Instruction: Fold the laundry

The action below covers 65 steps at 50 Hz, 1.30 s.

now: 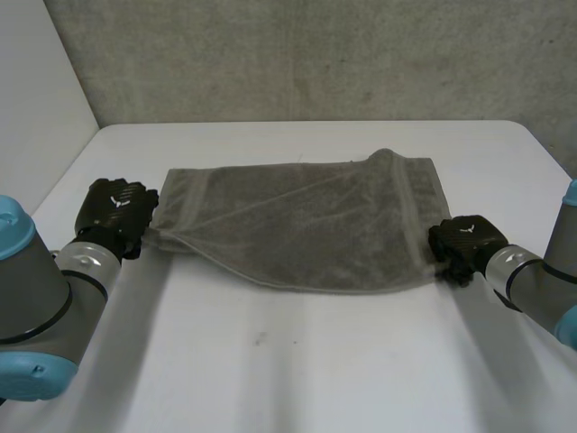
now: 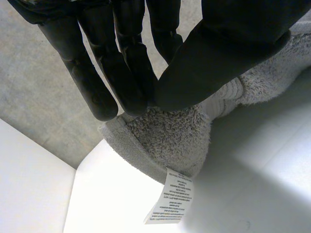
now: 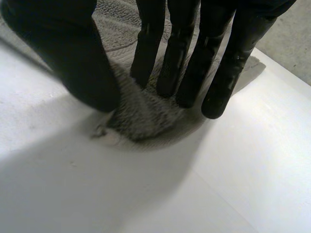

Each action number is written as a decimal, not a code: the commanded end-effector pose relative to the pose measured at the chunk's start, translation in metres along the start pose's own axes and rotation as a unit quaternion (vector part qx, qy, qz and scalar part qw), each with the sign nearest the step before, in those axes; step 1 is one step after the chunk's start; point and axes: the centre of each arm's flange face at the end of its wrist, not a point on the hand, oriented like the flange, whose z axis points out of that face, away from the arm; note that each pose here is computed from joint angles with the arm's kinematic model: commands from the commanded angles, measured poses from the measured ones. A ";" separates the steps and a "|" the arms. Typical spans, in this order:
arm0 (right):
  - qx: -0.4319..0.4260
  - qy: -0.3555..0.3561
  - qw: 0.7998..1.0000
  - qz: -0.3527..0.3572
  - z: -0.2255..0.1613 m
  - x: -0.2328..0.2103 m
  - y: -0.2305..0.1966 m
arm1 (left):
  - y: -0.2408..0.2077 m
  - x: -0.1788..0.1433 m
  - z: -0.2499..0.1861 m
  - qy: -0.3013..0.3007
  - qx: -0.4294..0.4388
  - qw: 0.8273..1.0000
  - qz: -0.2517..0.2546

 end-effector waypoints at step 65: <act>0.042 0.126 0.983 -0.127 0.054 0.017 -0.061 | 0.033 0.019 0.120 0.009 -0.026 0.991 0.128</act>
